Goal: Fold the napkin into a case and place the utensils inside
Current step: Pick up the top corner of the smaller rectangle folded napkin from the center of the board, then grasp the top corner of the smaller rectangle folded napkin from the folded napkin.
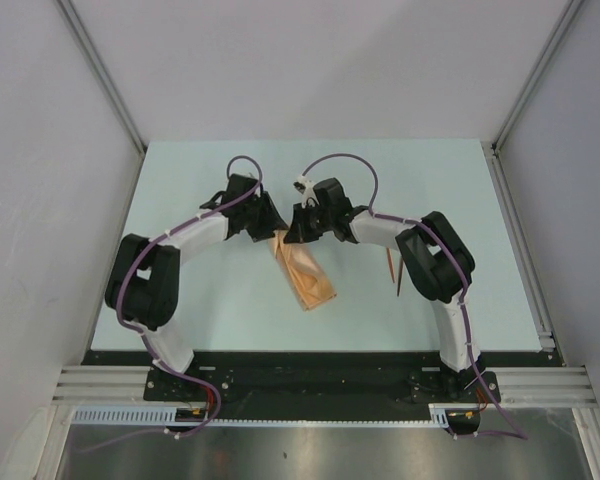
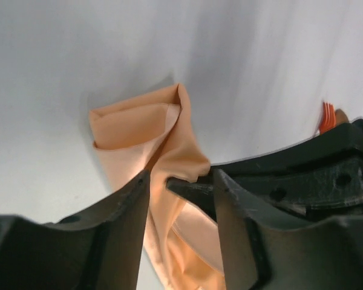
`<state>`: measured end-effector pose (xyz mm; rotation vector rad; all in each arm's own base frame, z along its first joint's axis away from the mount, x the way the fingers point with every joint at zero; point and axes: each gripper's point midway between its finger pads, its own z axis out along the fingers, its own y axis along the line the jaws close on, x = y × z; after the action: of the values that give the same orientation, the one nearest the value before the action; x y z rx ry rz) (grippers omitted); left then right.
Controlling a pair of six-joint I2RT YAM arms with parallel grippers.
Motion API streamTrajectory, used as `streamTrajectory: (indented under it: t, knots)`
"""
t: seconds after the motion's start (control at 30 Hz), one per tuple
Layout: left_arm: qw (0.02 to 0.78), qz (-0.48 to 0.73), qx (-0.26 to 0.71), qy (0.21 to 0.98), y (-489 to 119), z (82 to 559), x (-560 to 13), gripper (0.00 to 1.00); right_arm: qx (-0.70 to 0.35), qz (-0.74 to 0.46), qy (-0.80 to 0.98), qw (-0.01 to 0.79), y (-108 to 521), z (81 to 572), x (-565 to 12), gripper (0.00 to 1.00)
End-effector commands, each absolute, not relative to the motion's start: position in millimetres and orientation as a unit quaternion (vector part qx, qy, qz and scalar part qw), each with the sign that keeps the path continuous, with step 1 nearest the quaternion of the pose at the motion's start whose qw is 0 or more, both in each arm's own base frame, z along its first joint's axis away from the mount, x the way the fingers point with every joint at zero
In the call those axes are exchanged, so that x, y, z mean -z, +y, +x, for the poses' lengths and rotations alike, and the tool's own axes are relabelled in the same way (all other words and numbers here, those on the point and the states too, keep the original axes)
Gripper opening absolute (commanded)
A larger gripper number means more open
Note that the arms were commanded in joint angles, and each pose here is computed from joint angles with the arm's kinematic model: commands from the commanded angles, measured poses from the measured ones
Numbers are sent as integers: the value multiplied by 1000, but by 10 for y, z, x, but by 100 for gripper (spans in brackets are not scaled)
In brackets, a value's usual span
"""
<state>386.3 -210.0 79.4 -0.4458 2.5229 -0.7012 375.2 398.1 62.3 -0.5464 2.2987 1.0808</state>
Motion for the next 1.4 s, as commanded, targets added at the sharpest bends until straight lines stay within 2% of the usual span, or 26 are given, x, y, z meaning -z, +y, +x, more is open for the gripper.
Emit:
streamTrajectory:
  t: [0.0,0.03,0.07,0.13,0.17,0.23,0.33,0.43,0.5,0.53,0.63,1.07,1.2,1.37]
  knots:
    - [301,-145,254,907,-1972,3824,-1190,61,-417,-206,833,301,3951,3828,-1047,0]
    - [326,-147,236,904,-1868,3830,-1299,63,-417,-206,834,298,3937,3821,-1067,0]
    - [331,-146,226,904,-1823,3800,-1308,59,-418,-206,833,297,3942,3823,-1096,0]
    - [338,-140,198,909,-1732,3723,-1255,50,-415,-201,836,297,3923,3832,-1139,0]
    - [341,-142,177,912,-1677,3720,-1194,40,-410,-197,842,290,3893,3814,-1138,0]
    - [320,-123,154,927,-1729,3632,-1052,29,-408,-190,846,285,3864,3815,-1175,0]
    - [304,-98,126,939,-1850,3601,-860,23,-408,-186,849,278,3859,3821,-1204,0]
    - [311,-76,84,944,-1913,3651,-786,23,-405,-183,853,275,3849,3832,-1203,0]
    - [311,-71,51,946,-1907,3710,-777,26,-406,-181,854,273,3850,3827,-1195,0]
    - [310,-68,45,947,-1935,3703,-777,31,-406,-178,854,272,3842,3837,-1191,0]
    - [309,-70,38,948,-1949,3724,-748,35,-407,-177,855,268,3854,3830,-1159,0]
    - [292,-68,28,954,-2024,3835,-603,33,-404,-170,861,259,3831,3836,-1065,0]
    - [292,-72,17,954,-2003,3872,-597,26,-403,-169,862,256,3837,3828,-1057,0]
    - [297,-73,16,952,-2018,3924,-629,10,-398,-166,867,250,3827,3815,-994,0]
